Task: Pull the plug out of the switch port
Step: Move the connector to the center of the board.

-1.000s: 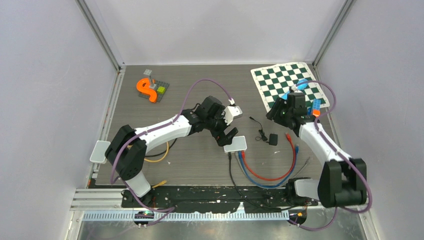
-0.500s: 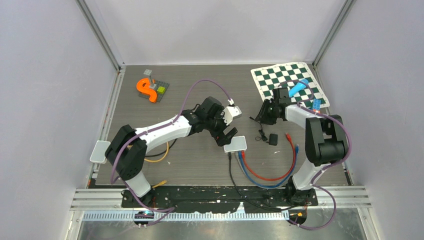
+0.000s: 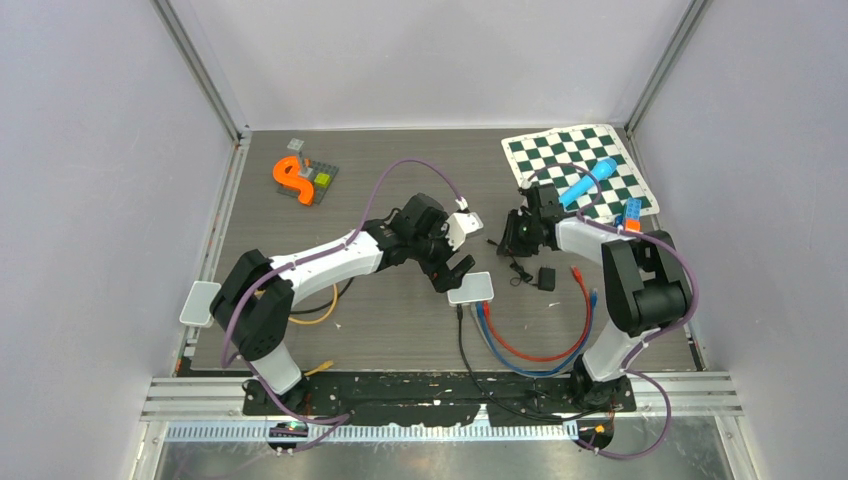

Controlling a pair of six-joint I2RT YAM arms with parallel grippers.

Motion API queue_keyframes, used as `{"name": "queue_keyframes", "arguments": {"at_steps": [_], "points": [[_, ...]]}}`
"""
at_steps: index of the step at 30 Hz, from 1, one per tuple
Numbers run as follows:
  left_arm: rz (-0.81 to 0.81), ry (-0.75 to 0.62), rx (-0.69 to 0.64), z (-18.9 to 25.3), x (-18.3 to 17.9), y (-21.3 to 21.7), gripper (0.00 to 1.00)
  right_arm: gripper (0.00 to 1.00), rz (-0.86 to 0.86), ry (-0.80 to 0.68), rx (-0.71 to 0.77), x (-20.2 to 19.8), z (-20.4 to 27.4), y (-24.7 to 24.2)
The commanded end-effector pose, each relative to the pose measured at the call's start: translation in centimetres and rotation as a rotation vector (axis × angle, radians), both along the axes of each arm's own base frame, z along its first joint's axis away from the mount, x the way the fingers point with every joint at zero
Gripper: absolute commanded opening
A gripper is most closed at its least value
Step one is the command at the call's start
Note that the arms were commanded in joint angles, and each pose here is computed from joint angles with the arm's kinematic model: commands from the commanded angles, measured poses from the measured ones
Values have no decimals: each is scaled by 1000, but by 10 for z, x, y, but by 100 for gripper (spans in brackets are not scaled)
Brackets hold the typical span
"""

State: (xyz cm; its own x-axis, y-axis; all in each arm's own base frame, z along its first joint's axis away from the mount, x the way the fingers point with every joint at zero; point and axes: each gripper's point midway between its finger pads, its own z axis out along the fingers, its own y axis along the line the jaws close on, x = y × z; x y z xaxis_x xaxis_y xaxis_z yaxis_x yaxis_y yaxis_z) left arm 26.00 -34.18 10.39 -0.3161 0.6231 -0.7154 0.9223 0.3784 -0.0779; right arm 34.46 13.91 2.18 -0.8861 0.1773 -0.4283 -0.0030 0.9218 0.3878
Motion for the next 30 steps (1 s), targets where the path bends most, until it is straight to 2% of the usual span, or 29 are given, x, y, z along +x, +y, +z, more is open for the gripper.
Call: {"name": "queue_keyframes", "arguments": {"at_steps": [1, 7, 11, 12, 16, 20, 26, 30], "points": [[-12, -32, -35, 15, 4, -4, 100, 24, 99, -72, -71, -11, 13, -3], [-21, -25, -41, 16, 3, -7, 100, 19, 189, -65, -135, -27, 15, -9], [-30, -12, -44, 15, 1, -8, 100, 21, 256, -60, -135, -32, 18, -1], [-31, -12, -44, 15, 0, -8, 100, 24, 252, -66, -148, -30, 20, -2], [-27, -15, -48, 16, 0, -7, 100, 37, 192, -107, -163, -23, 36, -6], [-19, -28, -50, 19, 1, -6, 100, 44, 121, -183, -178, -18, 63, -14], [-9, -31, -61, 20, 1, -5, 100, 45, 3, -271, -164, -29, 94, -27], [30, -56, -90, 23, 5, -4, 100, 44, -83, -276, -104, -57, 85, -34]]}}
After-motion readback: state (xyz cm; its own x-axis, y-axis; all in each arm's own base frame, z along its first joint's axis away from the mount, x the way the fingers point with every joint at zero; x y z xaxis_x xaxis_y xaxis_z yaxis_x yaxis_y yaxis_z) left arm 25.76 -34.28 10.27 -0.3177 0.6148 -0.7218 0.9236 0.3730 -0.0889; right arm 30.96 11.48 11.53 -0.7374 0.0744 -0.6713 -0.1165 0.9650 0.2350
